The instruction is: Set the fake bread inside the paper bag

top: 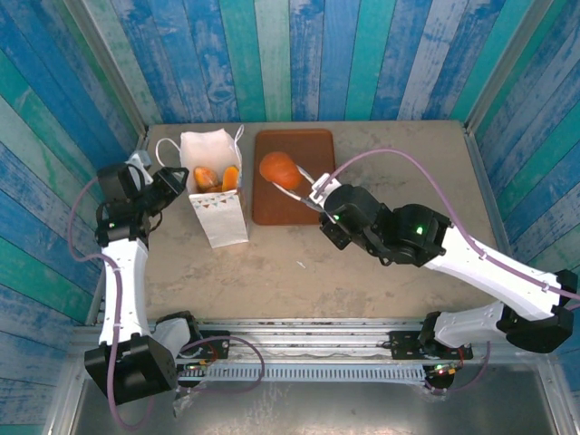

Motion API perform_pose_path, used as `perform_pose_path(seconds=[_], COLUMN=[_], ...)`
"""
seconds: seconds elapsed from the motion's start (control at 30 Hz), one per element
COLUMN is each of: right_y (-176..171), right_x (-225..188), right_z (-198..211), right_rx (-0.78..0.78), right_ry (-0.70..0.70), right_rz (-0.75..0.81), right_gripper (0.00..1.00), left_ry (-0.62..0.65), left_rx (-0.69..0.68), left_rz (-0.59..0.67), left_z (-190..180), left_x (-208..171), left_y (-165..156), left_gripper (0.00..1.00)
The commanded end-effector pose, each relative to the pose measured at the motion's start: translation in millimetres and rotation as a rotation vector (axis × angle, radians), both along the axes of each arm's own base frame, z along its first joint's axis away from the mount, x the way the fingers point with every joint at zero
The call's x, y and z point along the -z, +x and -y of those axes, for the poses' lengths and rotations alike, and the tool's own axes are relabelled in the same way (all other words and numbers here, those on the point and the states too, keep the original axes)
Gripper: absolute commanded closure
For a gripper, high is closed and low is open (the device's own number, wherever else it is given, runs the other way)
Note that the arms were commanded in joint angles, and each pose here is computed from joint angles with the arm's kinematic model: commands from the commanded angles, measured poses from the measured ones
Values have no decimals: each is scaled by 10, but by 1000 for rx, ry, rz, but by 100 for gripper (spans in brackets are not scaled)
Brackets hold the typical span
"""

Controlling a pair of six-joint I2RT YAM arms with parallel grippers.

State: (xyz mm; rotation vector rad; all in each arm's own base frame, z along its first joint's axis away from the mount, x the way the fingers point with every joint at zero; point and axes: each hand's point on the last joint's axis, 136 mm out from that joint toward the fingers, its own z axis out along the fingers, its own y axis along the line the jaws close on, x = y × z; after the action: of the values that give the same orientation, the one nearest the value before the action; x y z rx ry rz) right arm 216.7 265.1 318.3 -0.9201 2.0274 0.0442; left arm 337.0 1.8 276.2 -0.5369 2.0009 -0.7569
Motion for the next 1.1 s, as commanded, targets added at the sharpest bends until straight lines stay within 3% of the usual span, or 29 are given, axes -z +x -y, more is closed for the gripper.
perform_pose_path(seconds=[0.0,0.43,0.83,1.07], right_y=[-55,-111,41,212], right_x=[-306,-588,-518,-315], right_z=[-37,-780,-1509,-1621], right_rx=[-9,-107,-99,-48], right_ry=[56,161,240,207], right_rz=[74,102,30,-19], right_gripper=[60,60,60,59], left_ry=[5,6,18,47], left_rx=[-10,-17,-14,-19], left_rz=[16,27,25,6], left_z=[-23,-25,-19,-38], left_x=[3,-35,-27,16], left_y=[7,-12,-44,-86], left_gripper=[57,76,86,89])
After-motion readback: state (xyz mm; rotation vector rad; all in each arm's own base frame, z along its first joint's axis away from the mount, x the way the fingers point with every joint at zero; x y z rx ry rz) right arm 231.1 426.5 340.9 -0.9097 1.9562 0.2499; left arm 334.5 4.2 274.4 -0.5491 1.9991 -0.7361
